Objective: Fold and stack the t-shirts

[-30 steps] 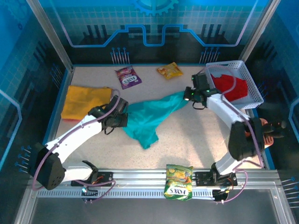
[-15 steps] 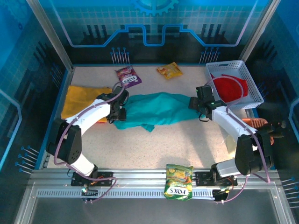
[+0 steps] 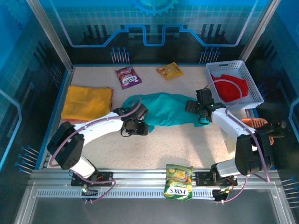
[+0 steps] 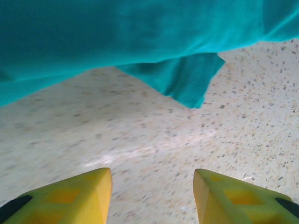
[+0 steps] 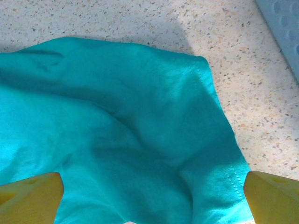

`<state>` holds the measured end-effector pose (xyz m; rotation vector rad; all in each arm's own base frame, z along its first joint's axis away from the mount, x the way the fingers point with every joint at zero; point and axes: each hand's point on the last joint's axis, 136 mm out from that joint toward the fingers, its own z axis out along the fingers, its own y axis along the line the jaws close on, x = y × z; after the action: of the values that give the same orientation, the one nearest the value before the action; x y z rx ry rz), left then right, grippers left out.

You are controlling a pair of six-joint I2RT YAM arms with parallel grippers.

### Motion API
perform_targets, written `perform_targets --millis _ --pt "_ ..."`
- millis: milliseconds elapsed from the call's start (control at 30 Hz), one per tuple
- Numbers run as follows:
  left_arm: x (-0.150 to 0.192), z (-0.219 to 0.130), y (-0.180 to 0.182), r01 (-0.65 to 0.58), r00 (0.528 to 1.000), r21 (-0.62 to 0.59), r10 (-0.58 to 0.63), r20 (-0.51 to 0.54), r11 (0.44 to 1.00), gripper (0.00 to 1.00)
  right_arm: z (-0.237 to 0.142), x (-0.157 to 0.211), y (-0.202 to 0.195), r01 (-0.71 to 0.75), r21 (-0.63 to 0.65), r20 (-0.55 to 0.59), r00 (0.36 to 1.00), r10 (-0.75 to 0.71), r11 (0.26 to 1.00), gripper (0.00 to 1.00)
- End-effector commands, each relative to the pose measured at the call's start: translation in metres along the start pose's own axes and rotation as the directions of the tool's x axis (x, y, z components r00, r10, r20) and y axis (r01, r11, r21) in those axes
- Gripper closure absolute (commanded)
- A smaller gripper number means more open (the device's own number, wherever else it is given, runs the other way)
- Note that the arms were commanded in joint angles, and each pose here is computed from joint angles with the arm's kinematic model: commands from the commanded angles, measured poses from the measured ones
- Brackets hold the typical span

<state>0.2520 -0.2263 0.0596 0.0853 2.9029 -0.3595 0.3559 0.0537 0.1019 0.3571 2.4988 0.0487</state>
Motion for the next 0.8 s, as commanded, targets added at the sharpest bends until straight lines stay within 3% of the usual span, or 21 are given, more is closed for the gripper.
perform_targets --millis 0,167,300,467,567,767 --pt "-0.007 0.027 -0.009 0.046 0.999 0.013 -0.046 0.014 0.999 0.5 0.001 -0.003 0.011 -0.015 -0.035 -0.003 1.0 0.015 0.999 0.0" --pt "-0.023 0.051 -0.01 0.012 1.0 -0.067 -0.012 0.0 0.998 0.5 -0.003 0.001 0.0 -0.03 0.009 -0.007 1.0 0.03 0.999 0.0" --pt "-0.039 0.055 -0.001 -0.003 0.998 -0.151 0.011 0.056 0.989 0.43 0.002 0.011 -0.018 -0.054 0.061 -0.044 0.997 0.057 0.997 0.01" --pt "-0.054 0.052 0.004 -0.015 0.992 -0.199 0.039 0.116 0.98 0.44 0.008 0.018 -0.024 -0.064 0.083 -0.085 0.994 0.071 0.995 0.02" --pt "-0.059 0.055 0.01 -0.023 0.992 -0.237 0.052 0.115 0.971 0.5 0.008 0.018 -0.022 -0.069 0.068 -0.084 0.994 0.075 0.995 0.03" --pt "-0.064 0.05 0.011 -0.045 0.991 -0.252 0.076 0.114 0.967 0.86 0.007 0.015 -0.019 -0.068 0.054 -0.073 0.995 0.072 0.996 0.03"
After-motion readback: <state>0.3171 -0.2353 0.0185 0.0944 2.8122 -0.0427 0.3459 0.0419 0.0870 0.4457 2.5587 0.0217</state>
